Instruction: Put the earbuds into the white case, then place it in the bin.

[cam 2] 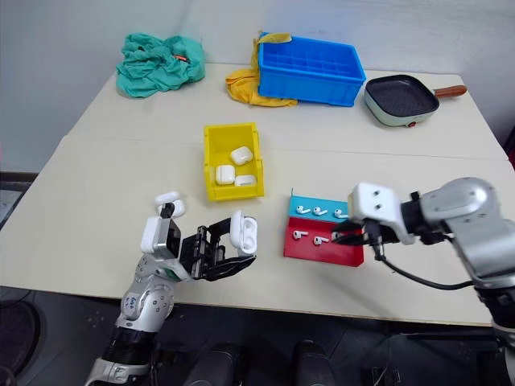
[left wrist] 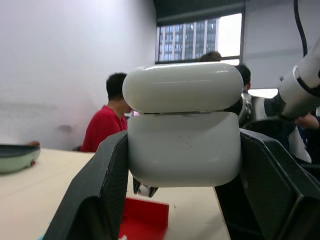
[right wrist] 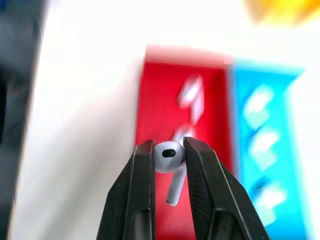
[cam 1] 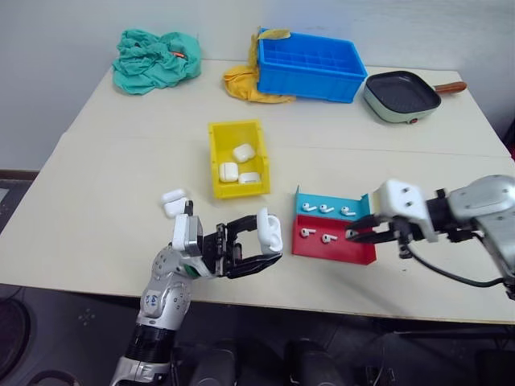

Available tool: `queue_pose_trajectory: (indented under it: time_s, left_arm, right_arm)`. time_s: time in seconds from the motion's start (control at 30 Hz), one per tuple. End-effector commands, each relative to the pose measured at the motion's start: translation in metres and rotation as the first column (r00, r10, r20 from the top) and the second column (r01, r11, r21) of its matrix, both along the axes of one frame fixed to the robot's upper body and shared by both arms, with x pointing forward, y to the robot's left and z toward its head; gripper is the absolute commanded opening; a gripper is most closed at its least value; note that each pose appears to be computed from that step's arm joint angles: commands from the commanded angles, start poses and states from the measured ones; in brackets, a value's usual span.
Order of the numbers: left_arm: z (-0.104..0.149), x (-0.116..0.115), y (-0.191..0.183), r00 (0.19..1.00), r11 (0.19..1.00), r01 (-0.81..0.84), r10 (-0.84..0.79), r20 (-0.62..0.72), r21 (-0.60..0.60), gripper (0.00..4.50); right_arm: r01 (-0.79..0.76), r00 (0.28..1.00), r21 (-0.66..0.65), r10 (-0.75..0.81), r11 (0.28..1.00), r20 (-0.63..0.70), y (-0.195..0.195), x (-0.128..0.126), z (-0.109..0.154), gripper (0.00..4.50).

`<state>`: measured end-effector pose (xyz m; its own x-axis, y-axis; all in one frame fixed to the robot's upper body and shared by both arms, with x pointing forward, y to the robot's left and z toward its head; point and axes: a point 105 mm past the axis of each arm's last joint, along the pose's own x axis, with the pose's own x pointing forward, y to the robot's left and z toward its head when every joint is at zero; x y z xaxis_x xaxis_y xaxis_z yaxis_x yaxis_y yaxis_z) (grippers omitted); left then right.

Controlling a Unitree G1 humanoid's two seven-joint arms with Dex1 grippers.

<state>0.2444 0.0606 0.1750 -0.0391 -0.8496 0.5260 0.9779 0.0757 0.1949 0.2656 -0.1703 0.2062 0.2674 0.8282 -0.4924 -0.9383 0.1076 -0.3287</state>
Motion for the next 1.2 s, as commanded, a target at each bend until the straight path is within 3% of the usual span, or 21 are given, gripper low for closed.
queue_pose_trajectory:
  time_s: [0.03, 0.1, 0.23, 0.3, 0.4, 0.77, 1.2]
  left_arm:
    - [0.016, 0.002, -0.007, 0.999, 0.998, 0.039, -0.039, 0.007, -0.052, 2.8]
    - [0.02, 0.011, -0.008, 0.998, 0.996, 0.025, -0.029, -0.056, -0.08, 2.8]
    - [0.042, 0.006, -0.013, 0.982, 0.975, 0.176, -0.183, -0.045, -0.137, 2.8]
    - [0.051, 0.001, -0.016, 0.967, 0.958, 0.247, -0.253, -0.023, -0.144, 2.8]
    - [0.058, -0.003, -0.018, 0.955, 0.943, 0.295, -0.298, 0.0, -0.152, 2.8]
    - [0.068, -0.003, -0.02, 0.953, 0.939, 0.304, -0.302, 0.034, -0.161, 2.8]
    - [0.067, -0.006, -0.024, 0.952, 0.941, 0.307, -0.303, 0.051, -0.145, 2.8]
  right_arm:
    - [-0.134, 0.991, 0.316, 0.122, 0.939, 0.057, 0.022, -0.034, 0.036, 0.44]
    - [-0.122, 0.992, 0.407, 0.108, 0.905, 0.057, 0.031, -0.04, 0.041, 0.44]
    - [-0.204, 0.974, 0.659, 0.083, 0.724, 0.21, 0.064, -0.049, 0.08, 0.44]
    - [-0.241, 0.963, 0.712, 0.069, 0.659, 0.261, 0.074, -0.05, 0.089, 0.44]
    - [-0.257, 0.957, 0.742, 0.057, 0.619, 0.284, 0.082, -0.05, 0.09, 0.44]
    - [-0.287, 0.944, 0.762, 0.035, 0.58, 0.328, 0.097, -0.045, 0.087, 0.44]
    - [-0.255, 0.954, 0.739, 0.039, 0.624, 0.296, 0.099, -0.039, 0.065, 0.44]
